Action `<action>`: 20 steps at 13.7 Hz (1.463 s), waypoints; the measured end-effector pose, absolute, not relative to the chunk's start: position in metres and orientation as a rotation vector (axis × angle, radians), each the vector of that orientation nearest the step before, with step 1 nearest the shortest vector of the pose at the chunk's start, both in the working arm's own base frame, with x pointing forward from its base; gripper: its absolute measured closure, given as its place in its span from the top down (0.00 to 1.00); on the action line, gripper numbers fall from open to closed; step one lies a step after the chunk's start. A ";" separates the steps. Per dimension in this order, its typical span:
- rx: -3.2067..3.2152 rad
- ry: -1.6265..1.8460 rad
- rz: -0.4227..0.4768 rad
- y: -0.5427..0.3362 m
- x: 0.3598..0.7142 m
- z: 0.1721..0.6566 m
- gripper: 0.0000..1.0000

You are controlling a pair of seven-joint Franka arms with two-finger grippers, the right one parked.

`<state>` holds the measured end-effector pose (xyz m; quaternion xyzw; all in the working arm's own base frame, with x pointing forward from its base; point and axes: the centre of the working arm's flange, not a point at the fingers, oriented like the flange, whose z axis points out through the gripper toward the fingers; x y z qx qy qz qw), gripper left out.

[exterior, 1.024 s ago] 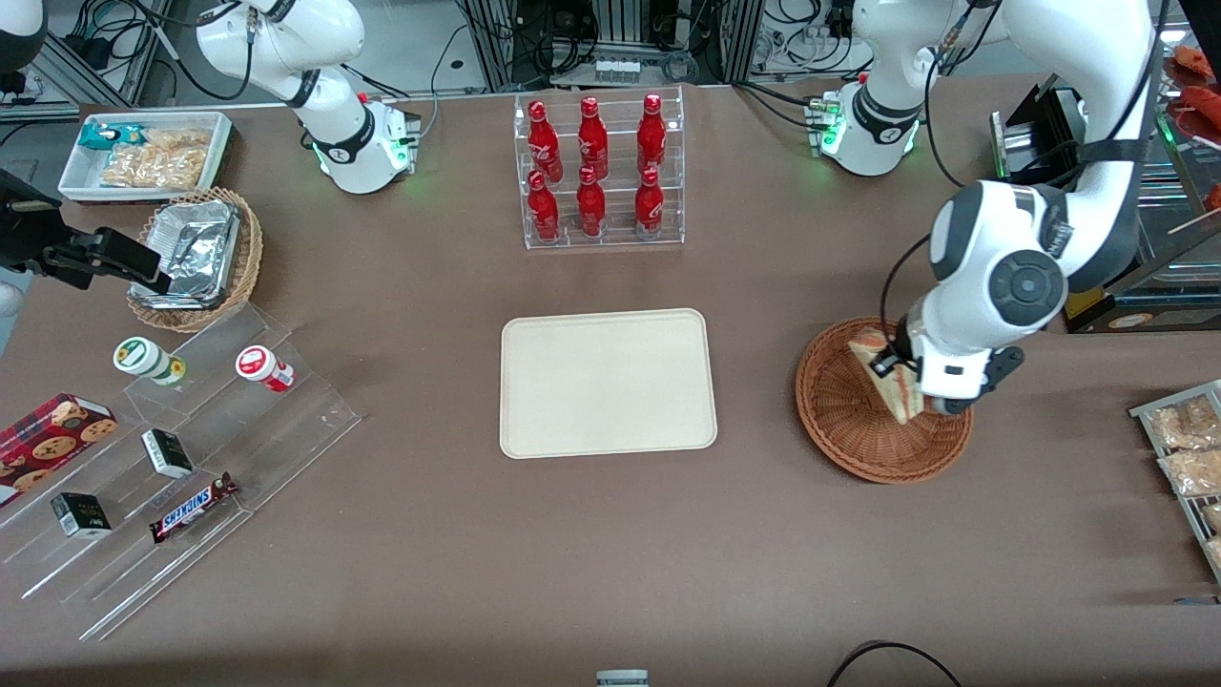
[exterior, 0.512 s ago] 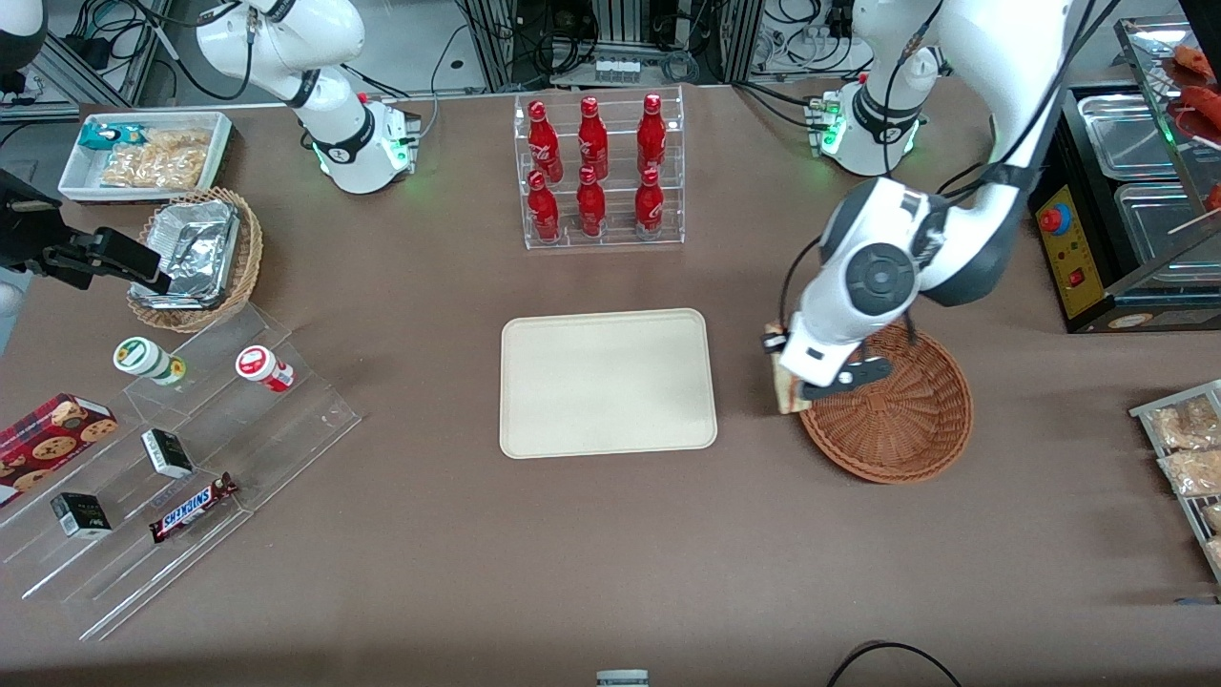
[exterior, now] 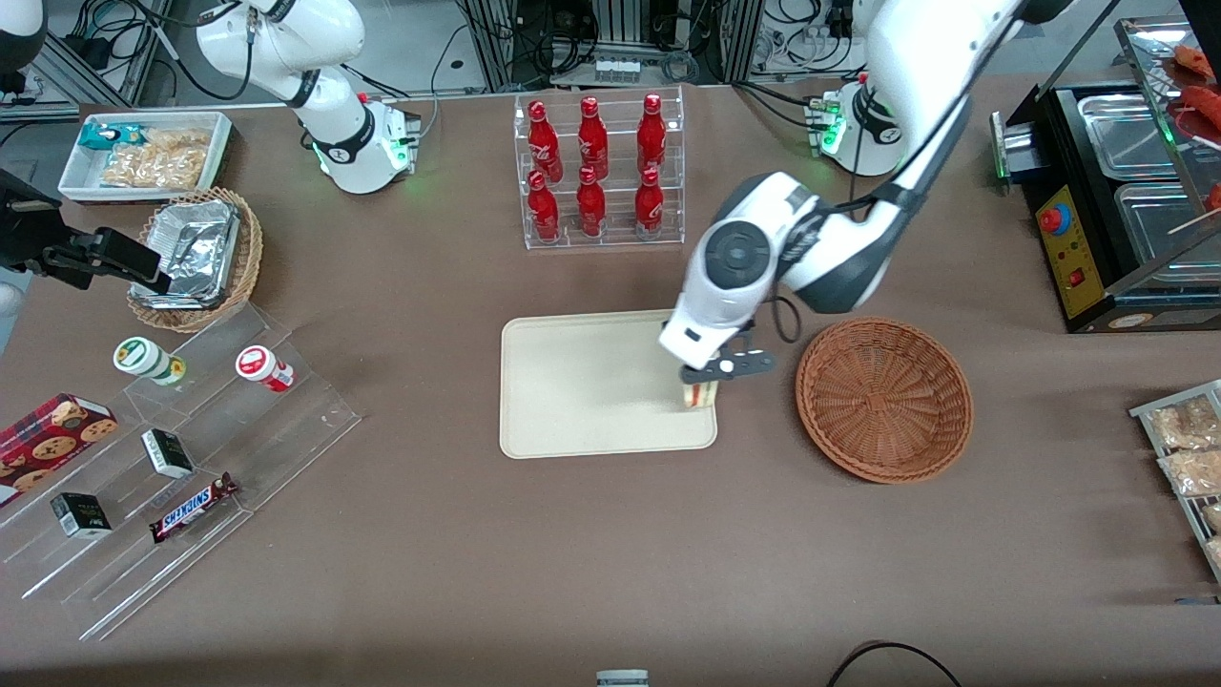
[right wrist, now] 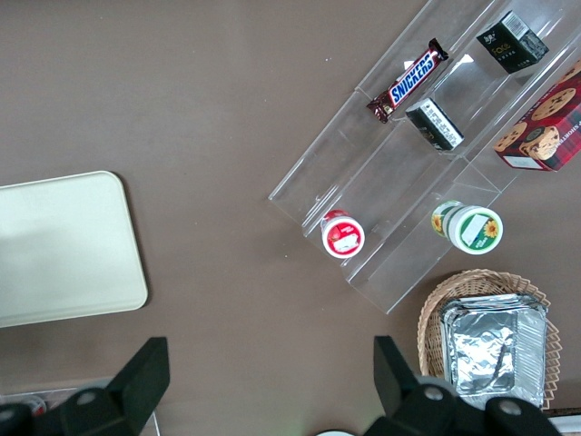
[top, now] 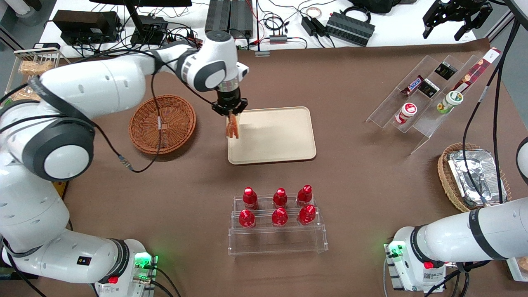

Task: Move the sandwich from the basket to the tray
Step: 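Lift the sandwich and carry it toward the cream tray, then lower the sandwich onto the tray and open the left gripper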

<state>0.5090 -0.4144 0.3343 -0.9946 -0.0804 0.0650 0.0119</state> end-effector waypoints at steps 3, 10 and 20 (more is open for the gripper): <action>-3.116 -0.303 0.193 -0.466 0.502 0.321 0.15; -3.083 -0.441 0.086 -0.533 0.495 0.282 0.15; -3.097 -0.455 0.138 -0.540 0.499 0.242 0.15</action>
